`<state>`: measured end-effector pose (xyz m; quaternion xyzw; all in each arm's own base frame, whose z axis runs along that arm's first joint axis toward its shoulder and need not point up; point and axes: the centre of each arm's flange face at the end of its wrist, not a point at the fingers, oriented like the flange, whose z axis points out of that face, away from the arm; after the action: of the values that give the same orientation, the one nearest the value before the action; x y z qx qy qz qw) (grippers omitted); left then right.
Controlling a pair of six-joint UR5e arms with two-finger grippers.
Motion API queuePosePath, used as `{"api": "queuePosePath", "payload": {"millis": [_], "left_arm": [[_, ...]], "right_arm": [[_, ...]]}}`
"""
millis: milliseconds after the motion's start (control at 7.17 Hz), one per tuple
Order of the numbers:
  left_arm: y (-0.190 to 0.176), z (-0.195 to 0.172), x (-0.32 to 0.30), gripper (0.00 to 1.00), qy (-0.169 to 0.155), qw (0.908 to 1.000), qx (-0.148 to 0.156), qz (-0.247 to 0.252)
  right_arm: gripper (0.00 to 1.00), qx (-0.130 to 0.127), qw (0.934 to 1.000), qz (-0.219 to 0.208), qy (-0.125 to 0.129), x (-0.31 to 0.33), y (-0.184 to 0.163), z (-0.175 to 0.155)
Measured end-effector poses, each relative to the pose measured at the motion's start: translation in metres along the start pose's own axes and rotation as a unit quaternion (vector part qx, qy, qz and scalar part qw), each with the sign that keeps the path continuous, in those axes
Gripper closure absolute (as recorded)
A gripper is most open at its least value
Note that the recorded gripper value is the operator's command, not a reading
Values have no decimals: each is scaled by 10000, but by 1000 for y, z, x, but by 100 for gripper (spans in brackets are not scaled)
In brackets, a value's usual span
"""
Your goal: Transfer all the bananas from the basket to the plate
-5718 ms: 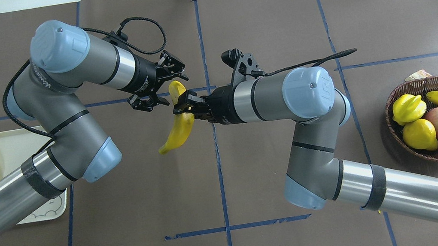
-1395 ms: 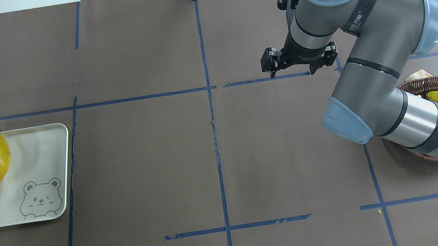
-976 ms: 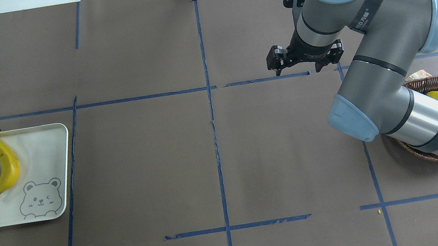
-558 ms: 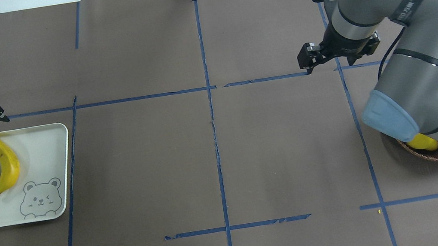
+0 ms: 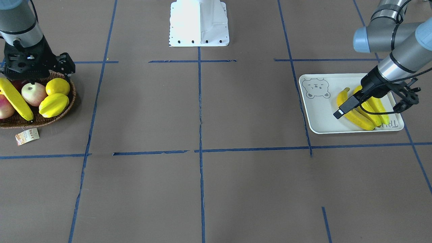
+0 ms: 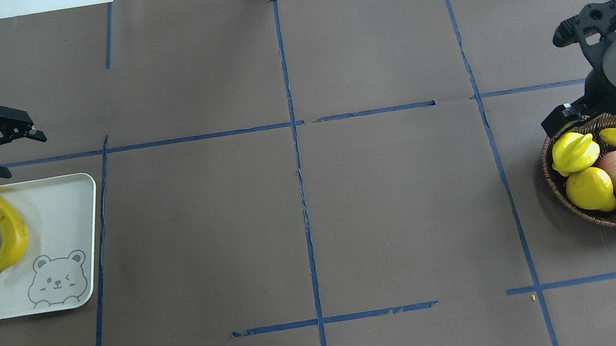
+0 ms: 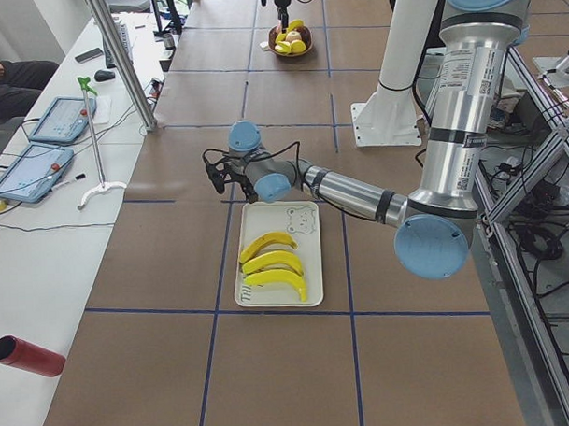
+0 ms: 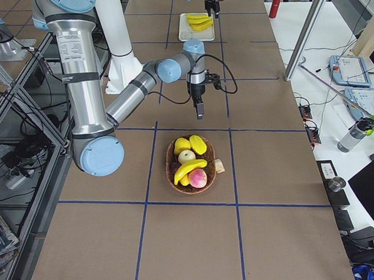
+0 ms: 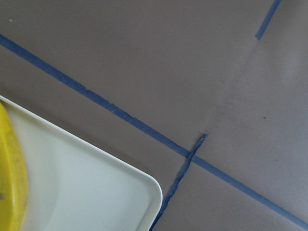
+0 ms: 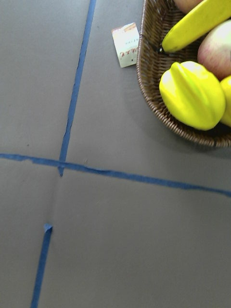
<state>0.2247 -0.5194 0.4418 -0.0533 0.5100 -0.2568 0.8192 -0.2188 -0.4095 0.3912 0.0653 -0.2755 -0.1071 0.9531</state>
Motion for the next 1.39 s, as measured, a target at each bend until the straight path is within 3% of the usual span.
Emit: {"api": "queuePosePath", "payload": {"millis": [418, 697, 1116, 1255, 1395], "left_arm": [[6, 5, 9, 0, 26, 10000, -49, 73], [9, 5, 11, 0, 43, 9999, -59, 102], [10, 4, 12, 0, 49, 9999, -63, 112], [10, 5, 12, 0, 43, 9999, -68, 111], [10, 6, 11, 0, 31, 9999, -73, 106]], "right_arm": [[0, 34, 9916, -1288, 120, 90, 49, 62], [2, 27, 9838, -1790, 113, 134, 69, 102], [27, -37, 9814, -1919, 28, 155, 79, 134], [39, -55, 9812, -1927, 23, 157, 80, 136], [57, -71, 9812, -1927, 22, 158, 82, 137]]}}
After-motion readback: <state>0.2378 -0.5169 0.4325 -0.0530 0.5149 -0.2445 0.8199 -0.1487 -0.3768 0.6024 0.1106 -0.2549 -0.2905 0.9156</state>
